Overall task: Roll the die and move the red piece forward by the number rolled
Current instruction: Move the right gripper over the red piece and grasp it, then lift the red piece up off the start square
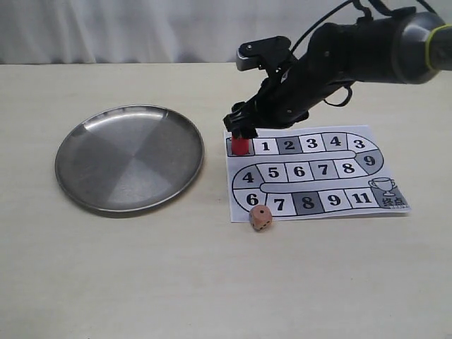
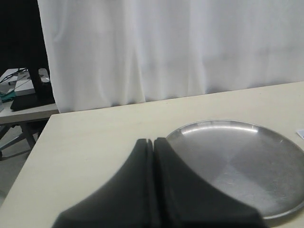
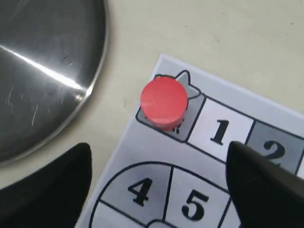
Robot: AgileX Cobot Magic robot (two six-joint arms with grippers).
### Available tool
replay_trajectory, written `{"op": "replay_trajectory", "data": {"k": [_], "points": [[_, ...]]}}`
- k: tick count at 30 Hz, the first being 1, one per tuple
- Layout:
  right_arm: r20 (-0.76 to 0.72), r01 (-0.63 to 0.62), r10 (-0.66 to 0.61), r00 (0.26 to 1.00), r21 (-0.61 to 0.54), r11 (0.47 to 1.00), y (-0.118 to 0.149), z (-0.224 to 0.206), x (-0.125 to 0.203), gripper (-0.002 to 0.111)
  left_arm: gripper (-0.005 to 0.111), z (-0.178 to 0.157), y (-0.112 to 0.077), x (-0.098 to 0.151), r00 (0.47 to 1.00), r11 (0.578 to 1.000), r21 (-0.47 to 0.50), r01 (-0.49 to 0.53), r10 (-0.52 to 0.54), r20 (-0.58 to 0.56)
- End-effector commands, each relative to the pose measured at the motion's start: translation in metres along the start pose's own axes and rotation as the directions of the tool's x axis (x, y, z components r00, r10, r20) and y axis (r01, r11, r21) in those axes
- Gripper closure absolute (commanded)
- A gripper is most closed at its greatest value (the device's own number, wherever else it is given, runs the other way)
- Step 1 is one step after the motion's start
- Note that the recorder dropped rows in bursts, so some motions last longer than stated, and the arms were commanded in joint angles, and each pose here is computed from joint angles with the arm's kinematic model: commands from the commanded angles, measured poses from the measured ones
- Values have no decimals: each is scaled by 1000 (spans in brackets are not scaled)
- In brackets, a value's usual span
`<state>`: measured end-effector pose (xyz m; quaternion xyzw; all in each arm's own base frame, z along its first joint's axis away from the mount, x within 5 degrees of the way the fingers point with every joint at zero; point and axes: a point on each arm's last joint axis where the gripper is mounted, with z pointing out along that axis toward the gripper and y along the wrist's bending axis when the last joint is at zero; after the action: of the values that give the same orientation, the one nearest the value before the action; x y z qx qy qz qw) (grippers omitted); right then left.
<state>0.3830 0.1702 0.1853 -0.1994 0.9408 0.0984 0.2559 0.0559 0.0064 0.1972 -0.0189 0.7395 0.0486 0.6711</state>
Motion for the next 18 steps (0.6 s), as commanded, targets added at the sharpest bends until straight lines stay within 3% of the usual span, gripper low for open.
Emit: {"op": "replay_trajectory", "data": {"k": [1,14,16,18], "points": [[2,45,-45,999,-4,999,-1,14,-16,35,107,0,0,0,1000,1000,-2,2,-2,10],[-43,80,-81,996,-12,997,-5,62,-23,35,107,0,0,0,1000,1000,-2,2,-2,10],[-51,115,-116,992,-14,993,-6,66,-21,42,107,0,0,0,1000,1000,-2,2,-2,10],[-45,161,-161,986,-14,987,-6,67,-22,60,107,0,0,0,1000,1000,-2,2,-2,10]]}}
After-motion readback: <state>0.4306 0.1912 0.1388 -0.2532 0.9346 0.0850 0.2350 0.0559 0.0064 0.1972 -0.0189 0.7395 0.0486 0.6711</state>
